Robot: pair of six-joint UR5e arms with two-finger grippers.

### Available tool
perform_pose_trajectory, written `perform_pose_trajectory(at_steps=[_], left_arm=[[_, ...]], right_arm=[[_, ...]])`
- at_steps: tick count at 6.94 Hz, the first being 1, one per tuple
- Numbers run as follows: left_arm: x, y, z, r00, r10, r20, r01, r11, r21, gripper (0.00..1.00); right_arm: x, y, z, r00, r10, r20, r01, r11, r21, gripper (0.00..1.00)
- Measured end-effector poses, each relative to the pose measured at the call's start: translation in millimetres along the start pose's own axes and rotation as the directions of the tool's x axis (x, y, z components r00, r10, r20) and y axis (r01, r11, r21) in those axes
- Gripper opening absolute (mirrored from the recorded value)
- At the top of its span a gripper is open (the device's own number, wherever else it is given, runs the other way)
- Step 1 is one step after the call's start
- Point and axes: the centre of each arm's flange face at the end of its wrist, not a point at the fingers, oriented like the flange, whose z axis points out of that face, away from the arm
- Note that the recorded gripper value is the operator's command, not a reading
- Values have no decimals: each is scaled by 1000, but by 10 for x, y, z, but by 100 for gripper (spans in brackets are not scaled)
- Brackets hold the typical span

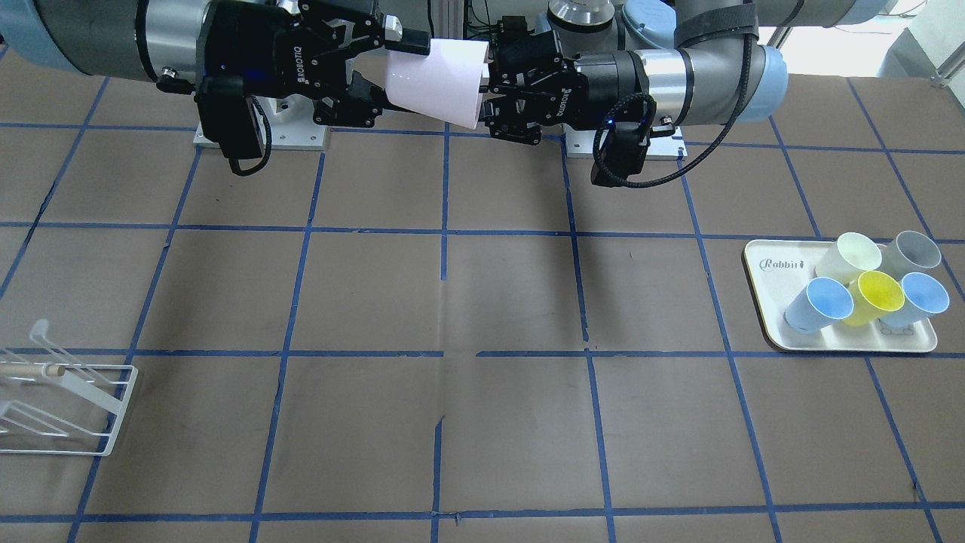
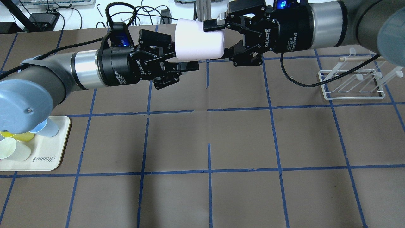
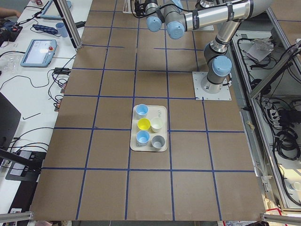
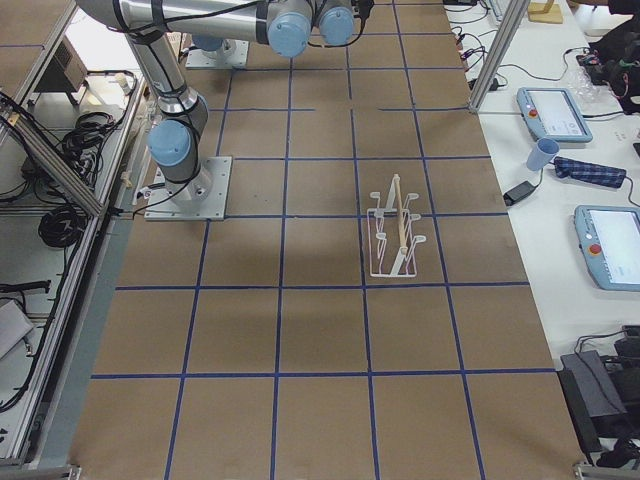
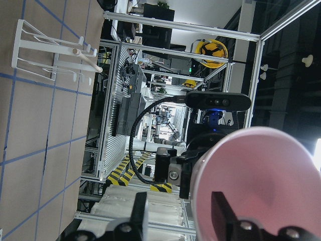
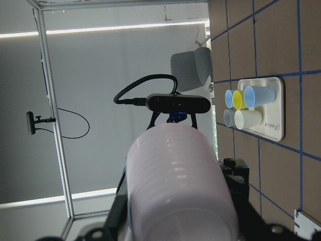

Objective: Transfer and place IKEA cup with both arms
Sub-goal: 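Close the left gripper on the cup's open end and open the right gripper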

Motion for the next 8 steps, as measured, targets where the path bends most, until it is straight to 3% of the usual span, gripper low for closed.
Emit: perform_pose_trajectory(at_steps=[2,5,6,8], left_arm=[[24,3,0,1000,21,5,-21,1000,-2,0],[89,32,-1,998,58,13,-58,998,-5,0],[119,62,-12,997,70,35,-70,997,-12,0],[115,126,-137,982,92,165,-87,995,-42,0]], right_arm=[[-2,0,0,1000,1,2,-1,1000,1,100],[-26,-9,-6,1000,-7,-3,7,1000,0,100],[-51,-17,-14,1000,-10,-6,10,1000,1,100],[-136,-64,-71,1000,9,-30,-9,1000,2,100]])
